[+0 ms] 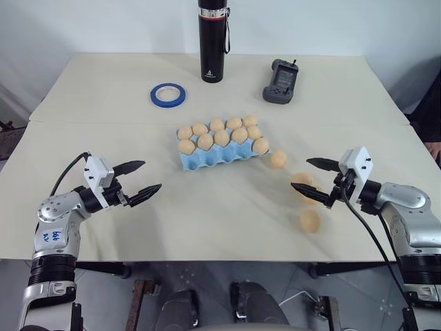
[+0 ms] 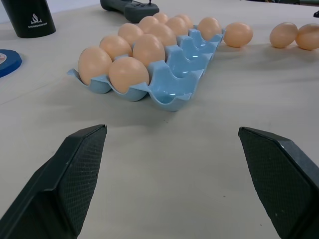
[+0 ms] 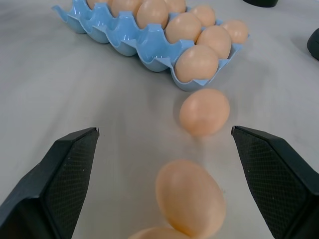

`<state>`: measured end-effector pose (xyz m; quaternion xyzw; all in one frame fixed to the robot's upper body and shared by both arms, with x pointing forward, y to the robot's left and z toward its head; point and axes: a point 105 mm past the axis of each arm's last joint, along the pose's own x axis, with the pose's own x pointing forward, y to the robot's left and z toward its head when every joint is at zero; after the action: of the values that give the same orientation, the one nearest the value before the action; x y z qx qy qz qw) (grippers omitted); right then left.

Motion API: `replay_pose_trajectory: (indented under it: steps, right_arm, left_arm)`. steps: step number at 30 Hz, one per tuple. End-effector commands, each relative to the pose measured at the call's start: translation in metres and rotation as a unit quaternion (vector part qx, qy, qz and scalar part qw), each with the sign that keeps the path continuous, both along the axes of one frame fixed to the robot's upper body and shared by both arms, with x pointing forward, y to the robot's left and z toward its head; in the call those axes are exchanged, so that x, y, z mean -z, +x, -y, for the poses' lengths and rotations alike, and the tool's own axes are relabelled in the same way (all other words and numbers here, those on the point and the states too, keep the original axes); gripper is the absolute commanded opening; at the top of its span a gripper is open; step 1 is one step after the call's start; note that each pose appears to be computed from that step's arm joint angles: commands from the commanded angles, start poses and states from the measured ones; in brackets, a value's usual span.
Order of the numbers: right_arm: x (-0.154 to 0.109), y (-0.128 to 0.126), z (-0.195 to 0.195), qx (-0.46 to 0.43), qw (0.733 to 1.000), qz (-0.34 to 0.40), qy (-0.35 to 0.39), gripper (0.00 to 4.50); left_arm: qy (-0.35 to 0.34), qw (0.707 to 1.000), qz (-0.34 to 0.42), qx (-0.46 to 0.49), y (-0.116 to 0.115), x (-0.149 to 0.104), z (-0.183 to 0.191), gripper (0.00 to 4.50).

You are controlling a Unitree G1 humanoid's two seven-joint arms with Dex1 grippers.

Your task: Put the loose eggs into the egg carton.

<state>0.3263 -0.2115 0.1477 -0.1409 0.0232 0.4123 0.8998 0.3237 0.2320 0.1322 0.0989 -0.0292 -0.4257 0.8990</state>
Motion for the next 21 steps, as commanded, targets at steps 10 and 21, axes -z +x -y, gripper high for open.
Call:
replay_pose_trajectory:
  steps: [10,21]
  right_arm:
    - [-0.014,0.001,-0.004,0.006,0.999,0.033,0.007,4.46]
    - [-0.022,-0.007,-0.010,0.019,0.998,0.049,0.019,4.46]
  left_arm:
    - [0.000,0.999,0.030,-0.015,0.005,-0.012,0.001,4.50]
    - [0.001,0.999,0.032,-0.003,0.006,-0.011,0.005,4.50]
